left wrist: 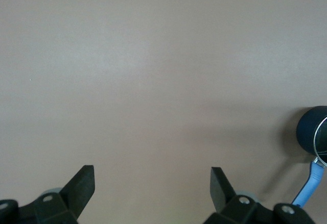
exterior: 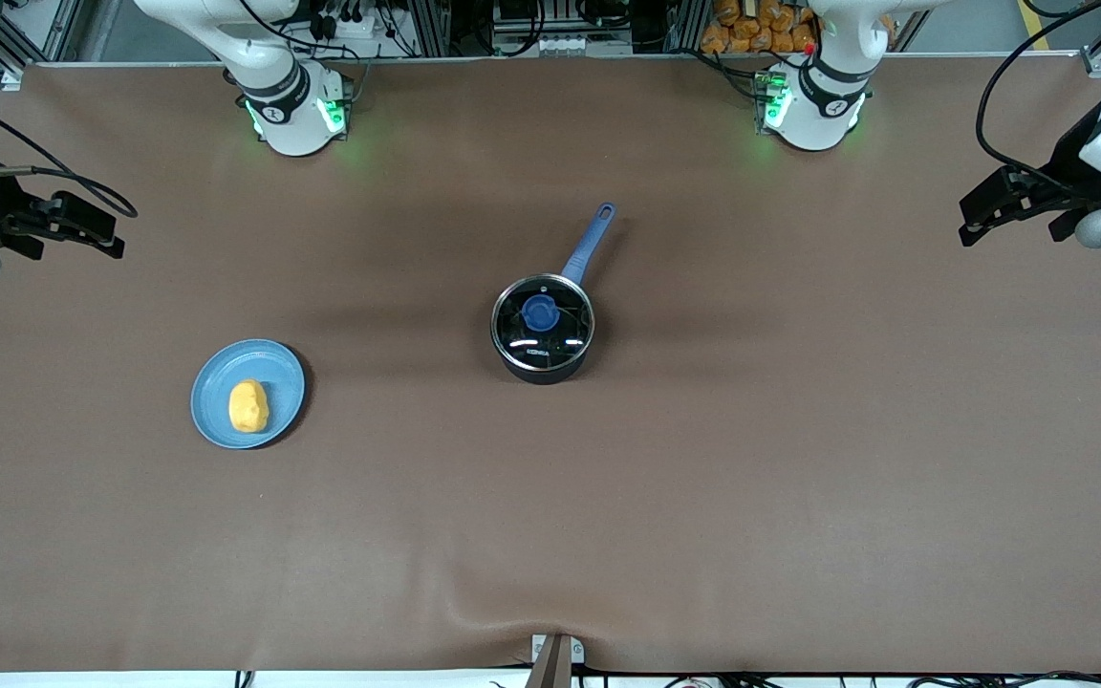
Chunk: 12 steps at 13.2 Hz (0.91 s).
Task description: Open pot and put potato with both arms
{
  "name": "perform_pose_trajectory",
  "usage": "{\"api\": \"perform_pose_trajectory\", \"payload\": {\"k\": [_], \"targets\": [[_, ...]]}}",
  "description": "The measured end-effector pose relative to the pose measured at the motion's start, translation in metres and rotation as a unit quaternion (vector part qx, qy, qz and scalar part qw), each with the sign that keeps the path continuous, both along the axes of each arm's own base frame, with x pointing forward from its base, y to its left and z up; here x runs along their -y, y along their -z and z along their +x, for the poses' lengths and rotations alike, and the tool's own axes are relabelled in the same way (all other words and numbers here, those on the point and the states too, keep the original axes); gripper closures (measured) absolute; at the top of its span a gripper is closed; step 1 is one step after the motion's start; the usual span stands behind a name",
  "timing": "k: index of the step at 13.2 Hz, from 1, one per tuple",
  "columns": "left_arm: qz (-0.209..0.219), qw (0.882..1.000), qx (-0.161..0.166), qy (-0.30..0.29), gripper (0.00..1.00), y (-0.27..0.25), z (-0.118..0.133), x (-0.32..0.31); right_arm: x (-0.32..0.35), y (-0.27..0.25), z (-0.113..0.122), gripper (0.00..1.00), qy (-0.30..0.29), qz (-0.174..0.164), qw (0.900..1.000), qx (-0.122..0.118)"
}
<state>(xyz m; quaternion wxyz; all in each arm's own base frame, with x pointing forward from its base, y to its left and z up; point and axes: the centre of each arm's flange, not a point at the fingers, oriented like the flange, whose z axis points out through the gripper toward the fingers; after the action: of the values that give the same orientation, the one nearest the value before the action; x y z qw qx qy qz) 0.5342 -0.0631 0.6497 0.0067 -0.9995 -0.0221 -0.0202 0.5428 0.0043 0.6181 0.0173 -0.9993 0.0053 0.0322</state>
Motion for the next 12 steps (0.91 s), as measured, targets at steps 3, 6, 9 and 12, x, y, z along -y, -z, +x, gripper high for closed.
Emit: {"api": "perform_pose_trajectory", "payload": {"k": [3,6,9,12], "targets": [[0.000,1.000,0.000,-0.001,0.00,-0.0006,0.0001,-0.0011,0.0002,0.0006,-0.0007,0.00,0.000,0.000,1.000,-0.003],[0.000,1.000,0.004,-0.001,0.00,-0.0041,0.0001,-0.0008,0.0002,0.0013,-0.0017,0.00,0.000,0.000,1.000,-0.008],[-0.001,1.000,0.004,0.001,0.00,-0.0041,0.0002,0.0011,0.0002,0.0017,-0.0022,0.00,0.000,0.000,1.000,-0.010],[-0.001,1.000,0.001,0.005,0.00,-0.0007,0.0016,0.0052,0.0002,0.0018,-0.0023,0.00,0.000,0.000,1.000,-0.010]]}}
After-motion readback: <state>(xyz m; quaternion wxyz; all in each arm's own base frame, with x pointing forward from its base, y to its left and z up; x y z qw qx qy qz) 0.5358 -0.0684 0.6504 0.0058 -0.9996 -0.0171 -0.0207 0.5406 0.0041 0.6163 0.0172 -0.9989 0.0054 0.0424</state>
